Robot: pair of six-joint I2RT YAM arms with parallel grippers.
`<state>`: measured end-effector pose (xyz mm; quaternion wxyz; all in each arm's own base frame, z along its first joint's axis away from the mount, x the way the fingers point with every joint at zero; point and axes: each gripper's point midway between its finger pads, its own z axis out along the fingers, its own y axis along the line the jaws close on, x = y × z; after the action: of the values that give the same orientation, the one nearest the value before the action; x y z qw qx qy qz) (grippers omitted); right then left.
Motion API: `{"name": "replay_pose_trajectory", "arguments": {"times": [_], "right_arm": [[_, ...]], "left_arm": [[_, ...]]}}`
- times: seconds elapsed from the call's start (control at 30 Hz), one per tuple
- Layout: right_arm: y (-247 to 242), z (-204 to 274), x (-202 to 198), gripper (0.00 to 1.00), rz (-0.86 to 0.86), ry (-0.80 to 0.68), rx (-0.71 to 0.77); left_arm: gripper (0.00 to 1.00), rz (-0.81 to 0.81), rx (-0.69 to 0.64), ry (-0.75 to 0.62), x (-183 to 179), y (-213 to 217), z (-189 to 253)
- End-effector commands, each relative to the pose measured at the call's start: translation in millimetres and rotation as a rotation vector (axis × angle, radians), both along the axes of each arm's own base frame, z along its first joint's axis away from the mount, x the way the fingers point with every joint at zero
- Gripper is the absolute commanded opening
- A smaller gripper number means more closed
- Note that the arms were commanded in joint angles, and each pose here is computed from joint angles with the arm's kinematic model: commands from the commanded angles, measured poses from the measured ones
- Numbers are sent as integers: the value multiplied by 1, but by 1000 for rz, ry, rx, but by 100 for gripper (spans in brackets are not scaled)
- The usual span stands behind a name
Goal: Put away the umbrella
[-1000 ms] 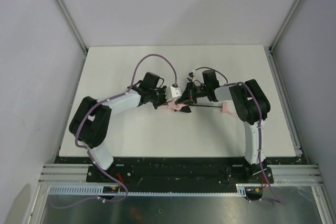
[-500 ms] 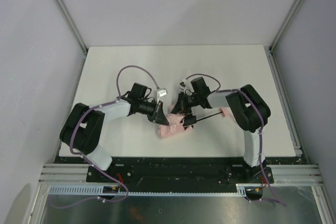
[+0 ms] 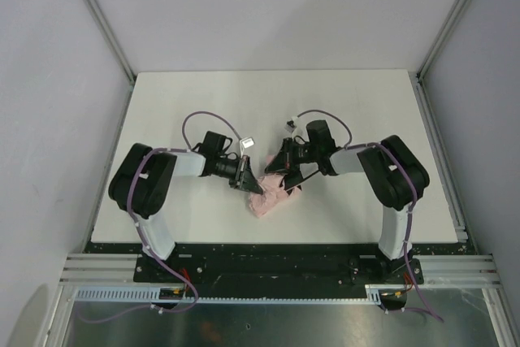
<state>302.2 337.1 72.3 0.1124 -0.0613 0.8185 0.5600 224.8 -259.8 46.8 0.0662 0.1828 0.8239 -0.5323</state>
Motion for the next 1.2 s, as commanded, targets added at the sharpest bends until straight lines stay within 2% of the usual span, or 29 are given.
{"name": "replay_pose_trajectory", "arguments": {"times": [0.0, 0.13, 0.43, 0.6, 0.7, 0.83, 0.9, 1.0, 1.07, 1.17], "right_arm": [[13, 91, -6, 0, 65, -330, 226], [12, 100, -35, 0, 96, -358, 310], [-1, 73, -82, 0, 194, -234, 405], [-5, 17, -90, 0, 153, -123, 309], [-12, -23, -78, 0, 55, -50, 213], [-27, -67, -63, 0, -75, 39, 83], [-30, -82, -61, 0, -115, 55, 22], [-33, -98, -59, 0, -152, 53, -56], [-35, -104, -56, 0, -174, 49, -79], [-36, -108, -51, 0, -196, 49, -89]], "left_arm": [[0, 89, 170, 110, 2, 19, -41], [0, 150, 221, 141, 12, 30, -51], [0, 227, 289, 161, 30, 47, -58], [0, 263, 345, 133, 44, 53, -58], [0, 282, 372, 96, 54, 55, -53], [2, 328, 385, -26, 71, 60, -26], [12, 356, 387, -101, 77, 63, -9], [39, 408, 377, -218, 83, 66, 22], [68, 458, 366, -277, 85, 69, 43], [93, 559, 347, -339, 83, 78, 73]]}}
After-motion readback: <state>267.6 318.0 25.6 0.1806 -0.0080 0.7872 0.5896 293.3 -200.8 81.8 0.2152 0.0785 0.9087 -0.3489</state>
